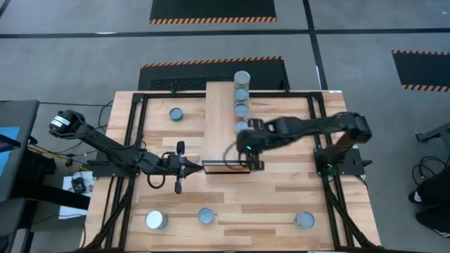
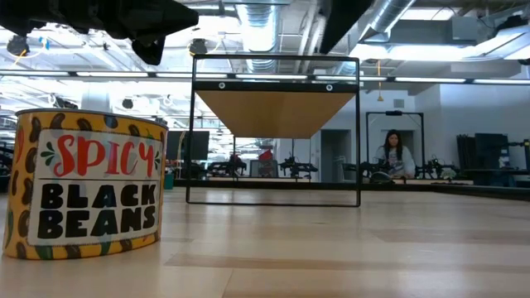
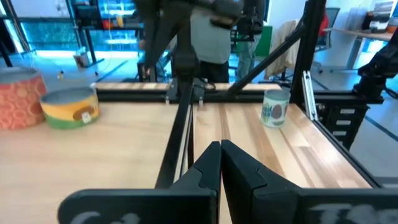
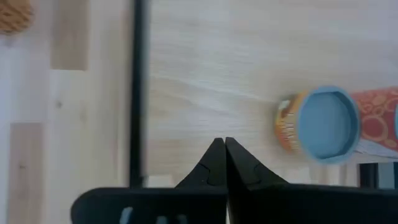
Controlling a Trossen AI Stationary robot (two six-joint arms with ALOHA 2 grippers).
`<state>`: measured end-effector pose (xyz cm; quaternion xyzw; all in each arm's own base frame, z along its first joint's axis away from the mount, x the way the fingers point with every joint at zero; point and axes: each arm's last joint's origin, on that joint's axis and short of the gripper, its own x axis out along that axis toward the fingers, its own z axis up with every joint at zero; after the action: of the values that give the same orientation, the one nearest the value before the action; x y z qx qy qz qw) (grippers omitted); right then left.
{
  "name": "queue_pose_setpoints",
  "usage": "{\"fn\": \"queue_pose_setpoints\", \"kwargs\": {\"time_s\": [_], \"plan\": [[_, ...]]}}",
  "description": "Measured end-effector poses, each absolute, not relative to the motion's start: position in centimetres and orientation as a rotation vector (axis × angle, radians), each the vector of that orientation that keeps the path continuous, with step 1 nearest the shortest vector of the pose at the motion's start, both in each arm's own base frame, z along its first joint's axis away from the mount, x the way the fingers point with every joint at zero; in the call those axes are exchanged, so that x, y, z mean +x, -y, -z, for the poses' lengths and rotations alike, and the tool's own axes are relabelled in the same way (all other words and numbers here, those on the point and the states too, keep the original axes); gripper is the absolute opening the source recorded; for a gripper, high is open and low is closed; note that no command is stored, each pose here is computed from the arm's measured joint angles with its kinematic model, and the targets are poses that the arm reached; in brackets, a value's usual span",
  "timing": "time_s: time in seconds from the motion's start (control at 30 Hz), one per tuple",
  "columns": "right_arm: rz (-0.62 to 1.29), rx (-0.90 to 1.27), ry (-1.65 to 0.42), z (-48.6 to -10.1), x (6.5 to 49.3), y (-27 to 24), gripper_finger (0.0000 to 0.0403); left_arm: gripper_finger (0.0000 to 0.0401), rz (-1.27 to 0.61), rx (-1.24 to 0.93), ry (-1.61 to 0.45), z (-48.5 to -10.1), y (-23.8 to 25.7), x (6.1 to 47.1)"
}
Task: Pick and place cans onto a shelf
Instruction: Put the canned cherries on the shelf
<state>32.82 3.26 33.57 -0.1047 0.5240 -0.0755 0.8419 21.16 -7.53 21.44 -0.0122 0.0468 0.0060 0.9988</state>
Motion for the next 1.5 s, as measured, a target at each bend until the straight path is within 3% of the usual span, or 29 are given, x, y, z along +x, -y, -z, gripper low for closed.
{"fn": "queue_pose_setpoints", "kwargs": {"time_s": [0.3,0.6,0.93,1.17,1.5], "plan": [[0.082,-0.138,-0.716,-32.3,26.3,-7.2,0.0003,0.0,0.028,-0.038,-0.127,-21.1,8.1,20.9],[0.026,-0.093,-0.424,-27.2,21.2,-8.9,0.0003,0.0,0.114,-0.027,-0.175,-23.7,10.5,21.3],[-0.008,-0.036,-0.253,-20.9,19.1,-9.4,0.0004,0.0003,-0.032,-0.238,-0.618,-29.9,14.1,20.8],[-0.026,-0.043,-0.233,-19.7,18.9,-9.6,0.001,0.0046,-0.229,-0.437,-1.033,-29.3,17.1,20.3],[-0.03,-0.09,-0.235,-19.7,18.9,-9.6,0.0009,0.0113,-0.399,-0.718,-1.29,-27.5,23.5,21.0]]}}
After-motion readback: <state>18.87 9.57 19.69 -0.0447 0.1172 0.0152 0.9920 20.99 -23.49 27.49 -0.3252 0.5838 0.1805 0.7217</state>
